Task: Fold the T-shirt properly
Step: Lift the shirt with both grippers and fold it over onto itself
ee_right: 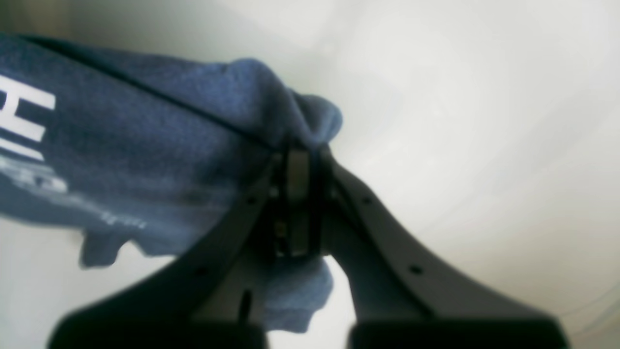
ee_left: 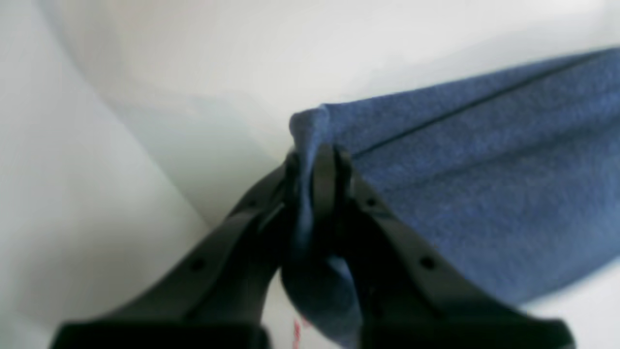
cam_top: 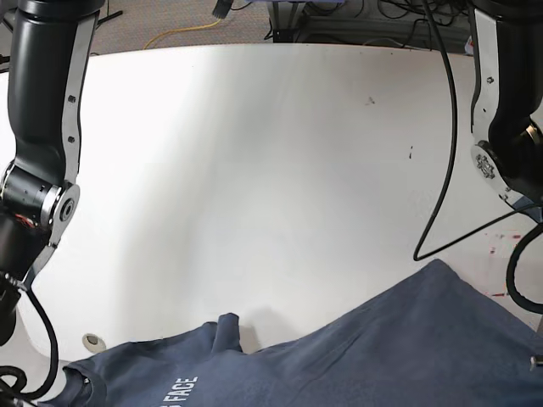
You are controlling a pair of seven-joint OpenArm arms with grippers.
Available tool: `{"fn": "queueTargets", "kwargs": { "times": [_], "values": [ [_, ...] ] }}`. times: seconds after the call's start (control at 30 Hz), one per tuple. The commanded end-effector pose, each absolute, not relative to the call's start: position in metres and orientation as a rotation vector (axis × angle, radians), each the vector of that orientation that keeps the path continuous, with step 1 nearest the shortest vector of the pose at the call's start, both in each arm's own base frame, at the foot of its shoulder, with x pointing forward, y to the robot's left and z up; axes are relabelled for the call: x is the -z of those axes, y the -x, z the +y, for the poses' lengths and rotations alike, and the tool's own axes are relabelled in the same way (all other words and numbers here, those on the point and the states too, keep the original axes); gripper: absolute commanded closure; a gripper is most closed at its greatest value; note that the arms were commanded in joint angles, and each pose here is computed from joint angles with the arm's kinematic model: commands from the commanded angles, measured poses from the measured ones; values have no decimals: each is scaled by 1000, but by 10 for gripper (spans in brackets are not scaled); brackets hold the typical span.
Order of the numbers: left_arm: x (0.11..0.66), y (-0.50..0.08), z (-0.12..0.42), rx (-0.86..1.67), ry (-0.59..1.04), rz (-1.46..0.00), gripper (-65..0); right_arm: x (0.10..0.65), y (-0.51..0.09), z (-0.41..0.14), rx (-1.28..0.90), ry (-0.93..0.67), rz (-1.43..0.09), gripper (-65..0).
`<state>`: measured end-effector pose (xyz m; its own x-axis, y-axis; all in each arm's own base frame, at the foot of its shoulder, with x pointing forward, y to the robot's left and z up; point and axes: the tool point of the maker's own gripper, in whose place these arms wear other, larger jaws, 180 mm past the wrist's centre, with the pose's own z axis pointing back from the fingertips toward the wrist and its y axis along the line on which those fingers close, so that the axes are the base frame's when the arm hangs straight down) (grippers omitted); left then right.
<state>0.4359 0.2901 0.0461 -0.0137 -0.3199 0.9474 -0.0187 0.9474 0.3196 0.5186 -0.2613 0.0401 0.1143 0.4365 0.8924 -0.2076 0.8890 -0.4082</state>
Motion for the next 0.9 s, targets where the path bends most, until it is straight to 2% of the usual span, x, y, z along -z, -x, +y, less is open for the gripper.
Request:
{"fn": "queueTargets", "kwargs": {
  "times": [0.0, 0.17, 0.33, 0.7, 0.87],
  "values": [
    [-45, -431, 298, 230, -308, -1575, -3, -36, -510, -265, -474, 254, -1384, 0],
    [5, -424, 285, 285, -280, -1491, -3, 42, -486, -274, -443, 245, -1297, 0],
    [73, -409, 280, 305, -206, -1364, -1, 124, -461, -267, -433, 147, -1185, 0],
    [196, -350, 281, 323, -135, -1069, 0, 241, -392, -269, -320, -63, -1014, 0],
    [229, -322, 289, 367, -147, -966, 0, 274, -359, -267, -268, -164, -963, 0]
  ]
}}
